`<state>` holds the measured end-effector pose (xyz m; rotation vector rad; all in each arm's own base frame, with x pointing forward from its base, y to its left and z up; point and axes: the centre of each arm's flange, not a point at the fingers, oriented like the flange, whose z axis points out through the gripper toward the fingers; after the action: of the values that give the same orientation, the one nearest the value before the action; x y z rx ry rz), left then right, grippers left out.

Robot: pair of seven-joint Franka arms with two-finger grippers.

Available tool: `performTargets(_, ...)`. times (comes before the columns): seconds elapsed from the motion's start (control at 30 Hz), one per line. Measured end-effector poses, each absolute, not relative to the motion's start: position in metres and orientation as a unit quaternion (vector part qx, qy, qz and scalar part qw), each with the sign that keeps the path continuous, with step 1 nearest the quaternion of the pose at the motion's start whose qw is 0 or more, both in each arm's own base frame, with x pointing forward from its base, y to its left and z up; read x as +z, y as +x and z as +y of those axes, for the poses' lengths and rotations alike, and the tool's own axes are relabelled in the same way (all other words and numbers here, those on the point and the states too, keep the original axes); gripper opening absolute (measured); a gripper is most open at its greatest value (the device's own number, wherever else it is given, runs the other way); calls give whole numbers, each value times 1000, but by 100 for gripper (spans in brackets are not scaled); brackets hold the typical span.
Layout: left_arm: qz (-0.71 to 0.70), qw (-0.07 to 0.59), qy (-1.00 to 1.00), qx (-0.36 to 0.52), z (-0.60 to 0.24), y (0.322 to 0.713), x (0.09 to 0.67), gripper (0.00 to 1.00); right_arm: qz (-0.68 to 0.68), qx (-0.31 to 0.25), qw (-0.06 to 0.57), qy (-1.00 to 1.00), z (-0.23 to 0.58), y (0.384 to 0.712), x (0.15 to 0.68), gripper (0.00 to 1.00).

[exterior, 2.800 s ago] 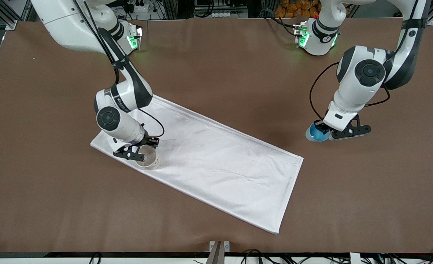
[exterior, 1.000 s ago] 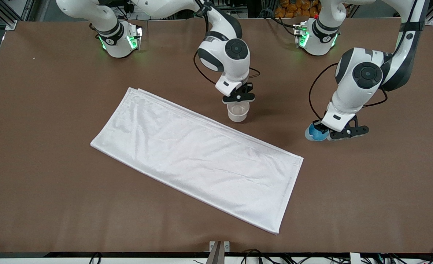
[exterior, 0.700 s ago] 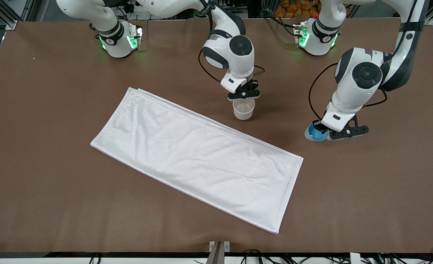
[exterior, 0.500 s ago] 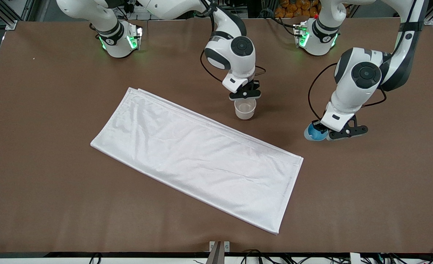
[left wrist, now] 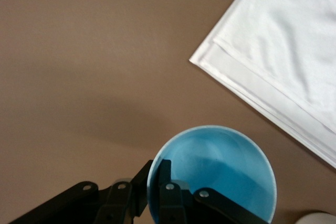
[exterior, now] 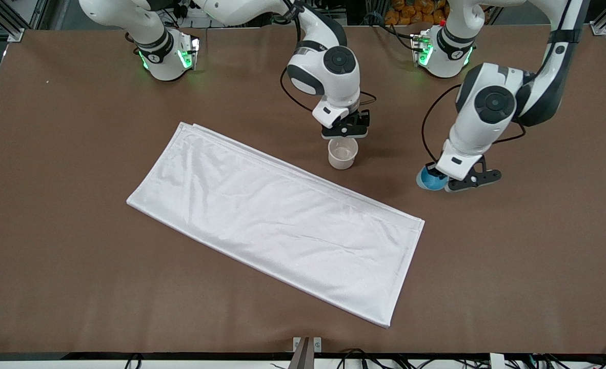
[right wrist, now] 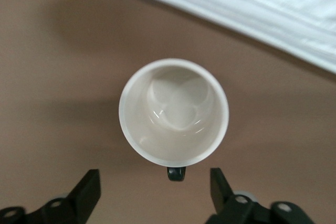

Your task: Place blue cup into white mug on table

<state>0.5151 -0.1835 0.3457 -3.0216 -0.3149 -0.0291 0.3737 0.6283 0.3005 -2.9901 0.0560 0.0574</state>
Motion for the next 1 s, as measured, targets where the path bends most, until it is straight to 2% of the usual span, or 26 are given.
performTargets(0.03,-109,53,-993,-8,-191,512,346,9,21,21,72,-997,625,377,311,99)
performTargets(0.1,-118,54,-992,-5,-207,505,346,9,26,28,63,-997,614,384,336,100)
performTargets(0.5,-161,50,-986,-7,-292,459,348,9,33,36,31,-998,507,416,518,100)
performTargets(0.8,-183,45,-982,-4,-362,406,344,9,41,15,39,-998,378,477,601,100)
performTargets(1.0,-185,46,-982,8,-386,387,333,9,46,-1,39,-998,282,516,630,100)
